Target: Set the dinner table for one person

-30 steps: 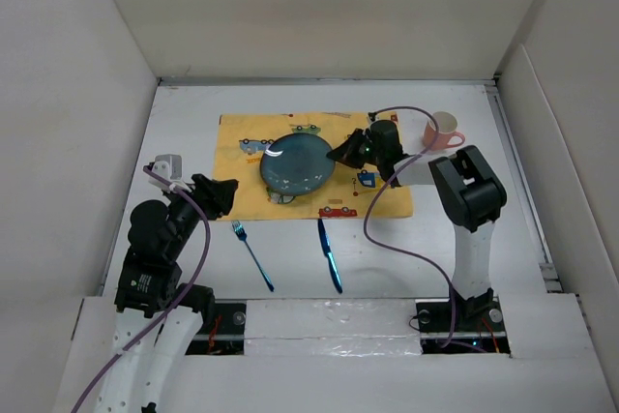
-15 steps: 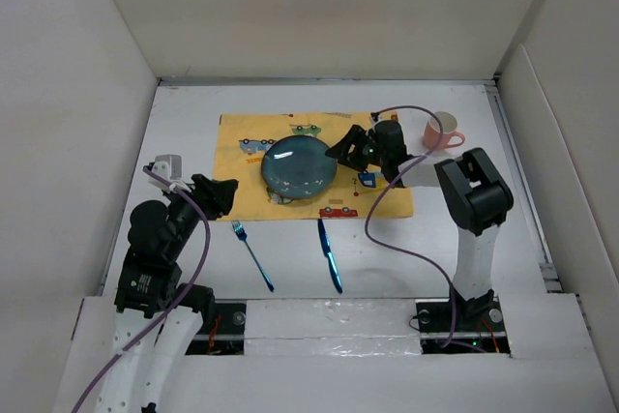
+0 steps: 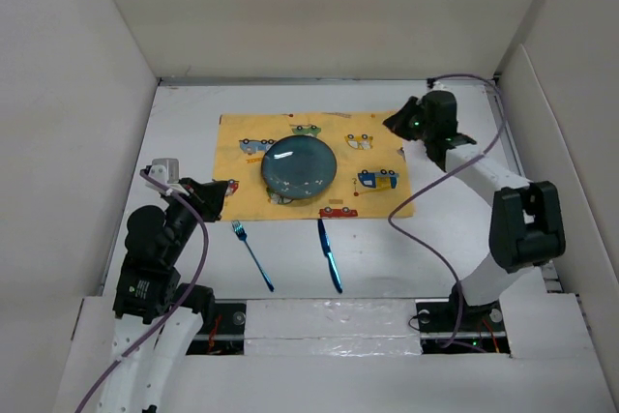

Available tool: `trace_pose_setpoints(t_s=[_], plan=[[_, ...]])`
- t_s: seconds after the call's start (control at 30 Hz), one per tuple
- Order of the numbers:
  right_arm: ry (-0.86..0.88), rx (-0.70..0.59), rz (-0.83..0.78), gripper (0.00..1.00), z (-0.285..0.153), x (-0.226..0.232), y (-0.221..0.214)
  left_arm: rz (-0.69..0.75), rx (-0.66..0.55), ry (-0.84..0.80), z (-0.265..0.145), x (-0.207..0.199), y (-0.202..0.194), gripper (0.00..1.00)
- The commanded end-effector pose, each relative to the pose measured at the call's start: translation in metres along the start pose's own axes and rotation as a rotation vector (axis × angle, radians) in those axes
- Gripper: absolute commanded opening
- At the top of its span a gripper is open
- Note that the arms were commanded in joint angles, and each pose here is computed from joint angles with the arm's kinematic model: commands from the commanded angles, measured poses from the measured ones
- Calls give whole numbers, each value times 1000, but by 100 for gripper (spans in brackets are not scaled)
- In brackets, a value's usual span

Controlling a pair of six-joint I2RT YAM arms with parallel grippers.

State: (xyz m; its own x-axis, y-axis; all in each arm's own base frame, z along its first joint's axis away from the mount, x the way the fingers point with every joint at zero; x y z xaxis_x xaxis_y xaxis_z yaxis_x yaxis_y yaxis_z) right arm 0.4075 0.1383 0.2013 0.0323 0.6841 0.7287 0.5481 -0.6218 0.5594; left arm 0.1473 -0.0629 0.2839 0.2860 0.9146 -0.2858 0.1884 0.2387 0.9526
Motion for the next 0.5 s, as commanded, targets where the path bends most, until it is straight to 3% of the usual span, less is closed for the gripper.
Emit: trace_pose_setpoints(t_s=[0.0, 0.07, 0.17, 0.2, 0.3, 0.47], plan=[[-205, -262, -52, 0, -41, -23, 75, 11, -43, -19, 0, -2, 6, 0], [-346, -359, -39, 1, -57, -44, 93, 13, -52, -24, -2, -3, 7, 2], [-479, -521, -3, 33, -73, -72, 119, 15, -54, -30, -4, -4, 7, 17], [-482, -555, 2, 51, -75, -79, 129, 15, -59, -32, -5, -4, 8, 19], [-542, -493, 19, 58, -59, -98, 140, 15, -59, -29, -5, -5, 8, 25], [-667, -399, 9, 59, -37, -126, 152, 16, -76, -30, -9, -6, 10, 29]])
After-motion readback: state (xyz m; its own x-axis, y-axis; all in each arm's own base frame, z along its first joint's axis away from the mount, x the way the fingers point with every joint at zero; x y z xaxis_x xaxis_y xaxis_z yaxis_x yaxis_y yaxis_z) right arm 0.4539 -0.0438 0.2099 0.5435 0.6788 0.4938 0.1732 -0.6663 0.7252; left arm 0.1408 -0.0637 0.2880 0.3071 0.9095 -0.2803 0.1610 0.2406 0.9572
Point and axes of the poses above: each gripper's point midway between its finger pads, its own z axis out along the fingers, its own x axis along the line the jaws close on, y = z × x, the point moved 7 cm from there along -z, back along the fingers, and after that the axes turned 11 degrees about z, right-handed, at the moved point
